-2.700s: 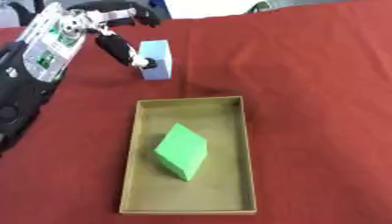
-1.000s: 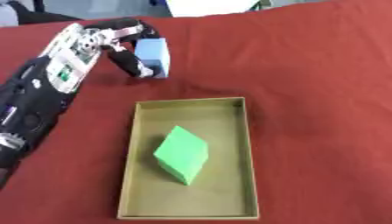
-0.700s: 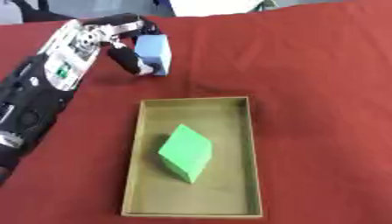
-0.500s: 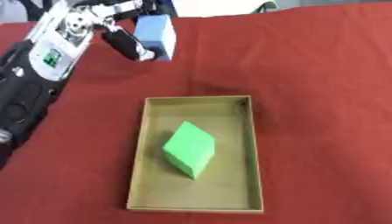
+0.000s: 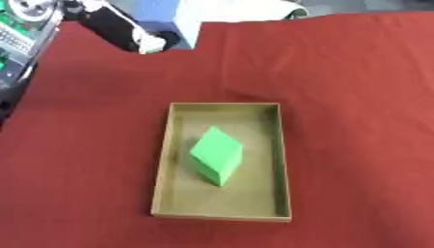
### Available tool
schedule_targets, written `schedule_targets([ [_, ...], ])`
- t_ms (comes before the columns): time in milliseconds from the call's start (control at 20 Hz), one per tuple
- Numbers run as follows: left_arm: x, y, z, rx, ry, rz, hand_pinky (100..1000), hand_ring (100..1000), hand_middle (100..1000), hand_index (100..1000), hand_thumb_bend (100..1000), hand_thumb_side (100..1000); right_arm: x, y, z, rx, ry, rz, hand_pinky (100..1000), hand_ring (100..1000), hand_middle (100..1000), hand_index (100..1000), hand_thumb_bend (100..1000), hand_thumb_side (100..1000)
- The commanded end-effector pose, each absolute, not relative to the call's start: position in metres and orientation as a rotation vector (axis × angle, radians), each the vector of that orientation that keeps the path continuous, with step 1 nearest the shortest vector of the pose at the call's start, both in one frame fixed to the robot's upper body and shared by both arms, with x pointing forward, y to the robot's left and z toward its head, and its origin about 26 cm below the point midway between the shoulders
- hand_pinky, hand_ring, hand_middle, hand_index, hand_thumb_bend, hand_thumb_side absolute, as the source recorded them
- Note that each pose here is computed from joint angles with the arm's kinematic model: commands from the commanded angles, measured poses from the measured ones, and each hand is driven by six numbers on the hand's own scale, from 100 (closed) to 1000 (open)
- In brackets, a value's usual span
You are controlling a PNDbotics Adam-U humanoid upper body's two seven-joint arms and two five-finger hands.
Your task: Pick up objects on the table and place them in the box.
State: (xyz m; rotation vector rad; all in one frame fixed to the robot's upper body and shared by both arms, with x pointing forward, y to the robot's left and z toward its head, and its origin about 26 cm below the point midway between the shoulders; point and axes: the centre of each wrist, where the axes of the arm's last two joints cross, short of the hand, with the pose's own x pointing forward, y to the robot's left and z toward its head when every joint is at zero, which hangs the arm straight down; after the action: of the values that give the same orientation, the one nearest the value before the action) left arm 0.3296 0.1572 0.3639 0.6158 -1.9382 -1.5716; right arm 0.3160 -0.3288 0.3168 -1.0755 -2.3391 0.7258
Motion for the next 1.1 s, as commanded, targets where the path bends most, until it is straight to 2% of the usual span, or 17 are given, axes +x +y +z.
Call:
schedule_targets([
  [50, 0.296, 0.151, 0.37, 0.599, -1.993, -1.624, 701, 678, 542, 688, 100, 146, 0.311, -0.33, 0.324, -1.103, -2.353, 0.724, 746, 729, 682, 843, 100, 858],
  [150, 0.285, 0.146, 0.366, 0.563, -1.992, -1.669, 702, 680, 543, 688, 100, 149, 0.311, -0.329, 0.323, -1.101, -2.35, 0.722, 745, 729, 681, 843, 100, 859],
  [350, 0.281, 0.133, 0.356, 0.489, -1.97, -1.751, 701, 681, 544, 689, 100, 151, 0.311, -0.329, 0.322, -1.099, -2.349, 0.719, 745, 728, 681, 843, 100, 860],
  [1100, 0.294, 0.121, 0.3, 0.546, -1.805, -1.843, 710, 690, 551, 695, 100, 162, 0.308, -0.329, 0.318, -1.086, -2.348, 0.693, 744, 726, 678, 841, 100, 874],
])
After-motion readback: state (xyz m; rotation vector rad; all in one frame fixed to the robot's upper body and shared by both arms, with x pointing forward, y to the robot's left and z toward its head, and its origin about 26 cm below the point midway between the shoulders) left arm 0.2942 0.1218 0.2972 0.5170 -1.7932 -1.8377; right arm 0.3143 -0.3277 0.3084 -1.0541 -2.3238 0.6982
